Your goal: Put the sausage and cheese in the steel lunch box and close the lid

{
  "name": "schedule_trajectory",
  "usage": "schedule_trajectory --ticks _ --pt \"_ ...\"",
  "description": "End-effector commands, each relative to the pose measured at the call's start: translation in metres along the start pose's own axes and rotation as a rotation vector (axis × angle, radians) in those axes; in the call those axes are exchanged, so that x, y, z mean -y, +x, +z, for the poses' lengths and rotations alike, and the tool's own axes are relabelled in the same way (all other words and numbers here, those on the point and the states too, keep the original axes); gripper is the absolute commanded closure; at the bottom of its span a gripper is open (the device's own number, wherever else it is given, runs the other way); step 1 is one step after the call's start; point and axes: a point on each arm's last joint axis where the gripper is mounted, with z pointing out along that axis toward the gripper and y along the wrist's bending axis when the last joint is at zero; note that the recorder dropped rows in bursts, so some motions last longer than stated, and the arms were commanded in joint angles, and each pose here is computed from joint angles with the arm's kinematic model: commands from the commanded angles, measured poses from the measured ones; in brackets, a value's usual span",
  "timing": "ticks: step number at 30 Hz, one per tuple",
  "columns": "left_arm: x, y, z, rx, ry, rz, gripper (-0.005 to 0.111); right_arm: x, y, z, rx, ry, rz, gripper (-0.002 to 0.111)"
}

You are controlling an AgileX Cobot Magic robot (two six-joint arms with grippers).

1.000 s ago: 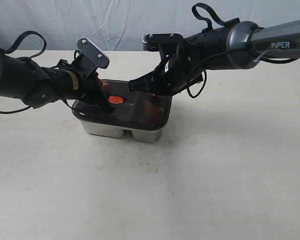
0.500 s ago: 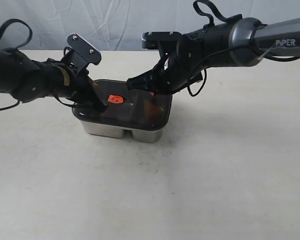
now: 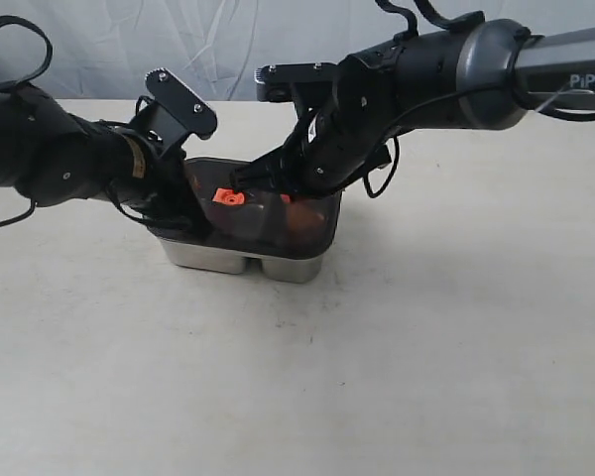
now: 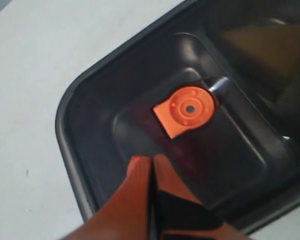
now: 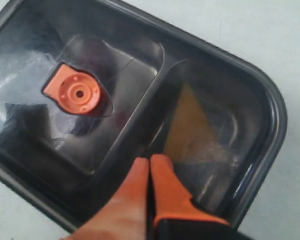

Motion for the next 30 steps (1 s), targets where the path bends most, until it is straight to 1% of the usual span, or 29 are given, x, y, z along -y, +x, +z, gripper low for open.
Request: schedule_trajectory --ticks 1,6,10,15,19,21,26,30 --pt "0.006 0.007 -0.022 0.015 0.005 -0.005 0.107 -0.009 0.009 -0.015 0.003 -0.013 -0.034 0.108" --pt "0.013 0.029 -0.032 -0.031 0.026 -0.066 0.107 -0.016 0.028 -0.022 -0.033 -0.023 -0.037 0.108" --pt "0.021 0.047 -0.045 -0.061 0.052 -0.17 0.107 -0.026 0.047 -0.032 -0.06 -0.044 -0.047 0.108" --pt "0.036 0.051 -0.091 0.058 0.078 -0.144 0.107 -0.05 0.067 -0.056 -0.018 -0.104 -0.095 0.108" --pt "0.047 0.059 -0.135 0.152 0.118 -0.176 0.107 -0.065 0.082 -0.077 0.006 -0.151 -0.123 0.108" --pt "0.05 0.067 -0.155 0.2 0.137 -0.195 0.107 -0.073 0.089 -0.086 0.015 -0.176 -0.147 0.108" --pt "0.05 0.097 -0.194 0.271 0.142 -0.214 0.107 -0.091 0.108 -0.105 0.061 -0.253 -0.166 0.108" --pt "0.05 0.116 -0.224 0.353 0.156 -0.255 0.107 -0.097 0.126 -0.111 0.039 -0.276 -0.188 0.108"
